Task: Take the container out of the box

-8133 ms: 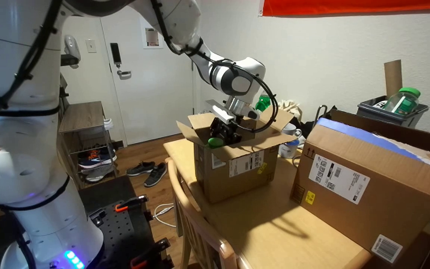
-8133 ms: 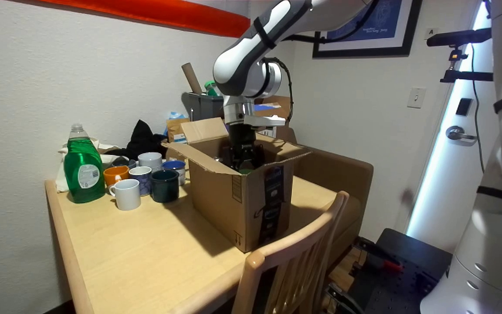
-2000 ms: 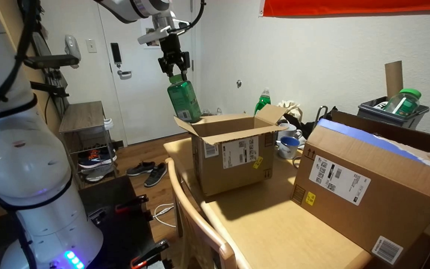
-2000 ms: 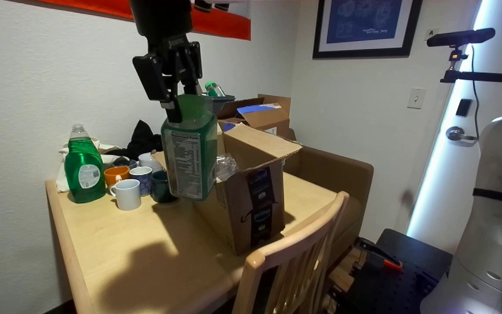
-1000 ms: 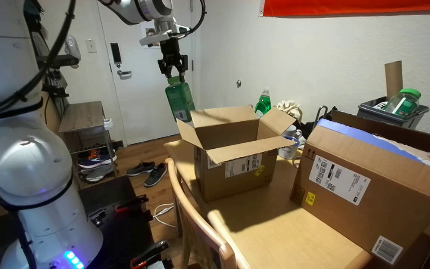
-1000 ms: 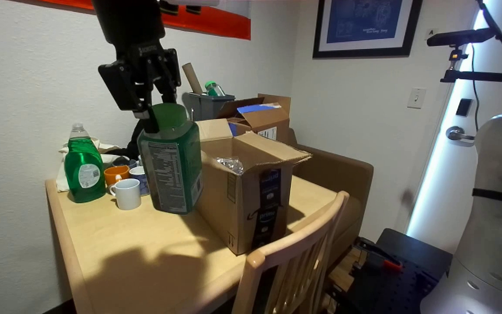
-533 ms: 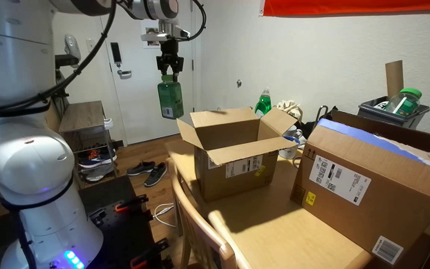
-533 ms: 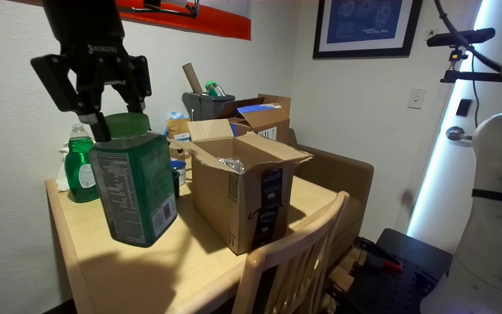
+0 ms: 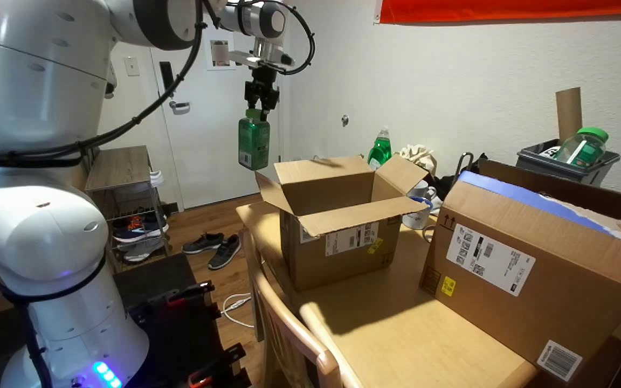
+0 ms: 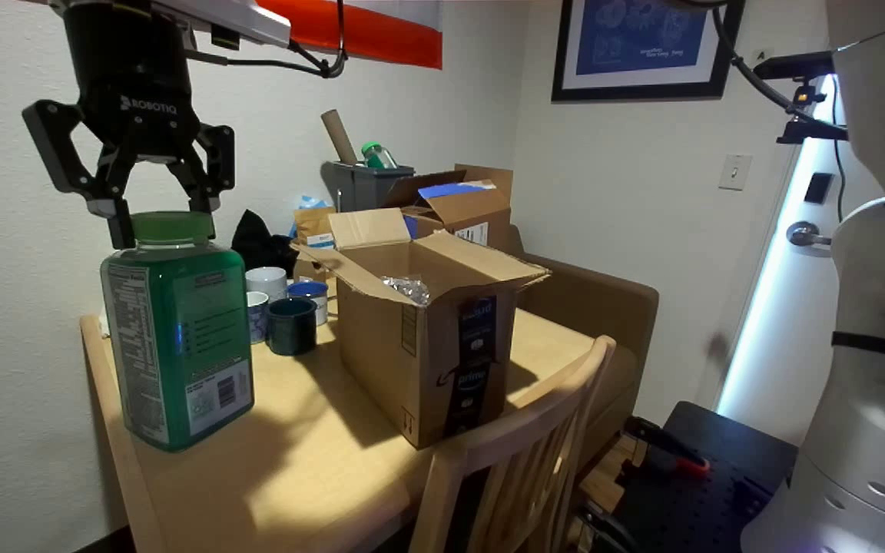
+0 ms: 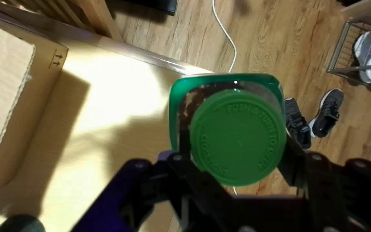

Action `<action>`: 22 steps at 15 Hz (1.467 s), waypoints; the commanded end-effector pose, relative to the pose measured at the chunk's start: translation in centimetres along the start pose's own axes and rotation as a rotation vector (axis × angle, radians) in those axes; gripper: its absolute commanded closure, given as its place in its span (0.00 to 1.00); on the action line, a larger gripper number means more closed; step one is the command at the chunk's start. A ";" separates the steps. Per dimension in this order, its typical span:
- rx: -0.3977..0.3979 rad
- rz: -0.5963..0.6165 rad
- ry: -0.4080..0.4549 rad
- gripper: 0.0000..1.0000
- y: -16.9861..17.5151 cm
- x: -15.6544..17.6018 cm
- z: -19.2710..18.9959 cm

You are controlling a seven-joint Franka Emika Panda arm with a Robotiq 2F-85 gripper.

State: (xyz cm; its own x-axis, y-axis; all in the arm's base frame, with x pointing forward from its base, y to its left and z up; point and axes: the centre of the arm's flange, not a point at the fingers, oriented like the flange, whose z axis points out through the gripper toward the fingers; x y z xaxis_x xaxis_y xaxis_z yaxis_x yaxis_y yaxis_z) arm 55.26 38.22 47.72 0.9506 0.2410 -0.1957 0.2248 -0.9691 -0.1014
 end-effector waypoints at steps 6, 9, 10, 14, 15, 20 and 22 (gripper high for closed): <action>0.047 0.074 -0.042 0.61 1.4 3.2 0.8; 0.044 0.094 -0.053 0.61 2.5 3.9 1.7; 0.043 0.100 -0.058 0.61 2.9 4.1 2.0; 0.037 0.112 -0.078 0.61 3.8 4.9 3.2; 0.035 0.115 -0.083 0.61 3.9 5.1 3.6; 0.022 0.124 -0.102 0.61 5.1 5.9 5.8; -0.007 0.136 -0.082 0.61 5.6 6.0 6.9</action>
State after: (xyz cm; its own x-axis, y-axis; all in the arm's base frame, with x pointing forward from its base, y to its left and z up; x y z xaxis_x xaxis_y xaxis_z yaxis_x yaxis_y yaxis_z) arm 60.42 35.07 39.61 0.9463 0.1395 -0.2918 0.1199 -0.9892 -0.0842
